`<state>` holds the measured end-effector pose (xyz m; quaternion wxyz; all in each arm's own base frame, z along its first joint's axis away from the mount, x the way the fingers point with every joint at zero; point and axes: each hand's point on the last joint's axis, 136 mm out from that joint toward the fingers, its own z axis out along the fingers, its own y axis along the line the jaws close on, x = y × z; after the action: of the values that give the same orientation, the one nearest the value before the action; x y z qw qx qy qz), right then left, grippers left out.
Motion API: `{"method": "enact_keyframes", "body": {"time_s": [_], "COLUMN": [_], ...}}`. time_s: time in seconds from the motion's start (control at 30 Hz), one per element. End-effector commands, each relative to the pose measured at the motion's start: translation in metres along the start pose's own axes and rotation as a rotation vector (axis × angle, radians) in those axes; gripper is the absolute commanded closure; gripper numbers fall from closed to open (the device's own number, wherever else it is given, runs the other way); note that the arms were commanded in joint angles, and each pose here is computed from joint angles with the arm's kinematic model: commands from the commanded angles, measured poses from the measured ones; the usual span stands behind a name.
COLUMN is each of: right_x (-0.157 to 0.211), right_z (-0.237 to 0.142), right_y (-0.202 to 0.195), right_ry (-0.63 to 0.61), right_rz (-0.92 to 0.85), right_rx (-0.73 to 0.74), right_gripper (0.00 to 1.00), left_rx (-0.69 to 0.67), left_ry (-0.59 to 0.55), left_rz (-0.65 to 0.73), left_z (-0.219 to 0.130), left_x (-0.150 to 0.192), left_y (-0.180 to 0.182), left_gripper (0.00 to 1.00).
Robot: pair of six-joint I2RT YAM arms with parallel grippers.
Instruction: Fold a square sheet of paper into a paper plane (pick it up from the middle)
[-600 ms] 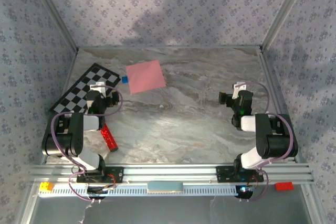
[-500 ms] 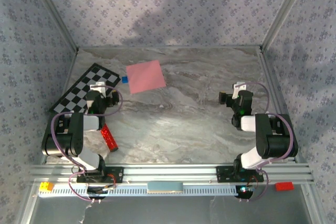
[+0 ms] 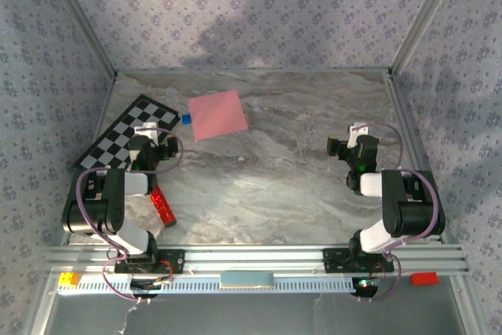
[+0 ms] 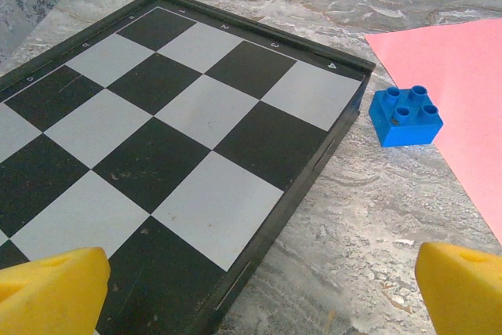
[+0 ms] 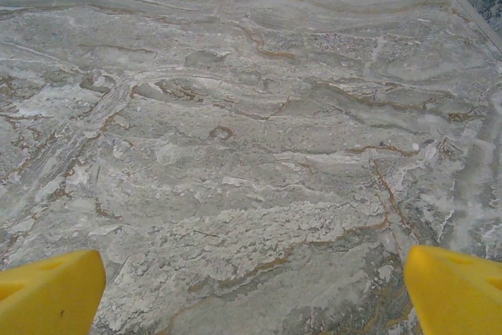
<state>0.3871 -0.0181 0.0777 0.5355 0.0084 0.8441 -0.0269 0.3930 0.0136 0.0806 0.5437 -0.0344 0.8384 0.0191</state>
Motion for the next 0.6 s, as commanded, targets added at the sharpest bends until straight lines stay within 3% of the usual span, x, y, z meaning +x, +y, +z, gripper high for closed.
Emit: {"method": "enact_keyframes", "body": {"time_s": [0.0,0.57], "right_x": [-0.0056,-0.0064], "right_z": [0.0014,0.0], "right_y": [-0.0005,0.0035], "right_ry": [-0.017,-0.023], "right_rz": [0.013,-0.005], "right_rx": [-0.012,-0.022], "right_gripper": [0.0,0.0], "left_rx": [0.019,0.035], "left_ry": [-0.025,-0.032], "left_rz": [0.005,0.018], "left_z": [0.0018,-0.0005], "left_x": [-0.0093,-0.0088], "left_y": [-0.0012,-0.0051], "left_gripper": [0.0,0.0]}}
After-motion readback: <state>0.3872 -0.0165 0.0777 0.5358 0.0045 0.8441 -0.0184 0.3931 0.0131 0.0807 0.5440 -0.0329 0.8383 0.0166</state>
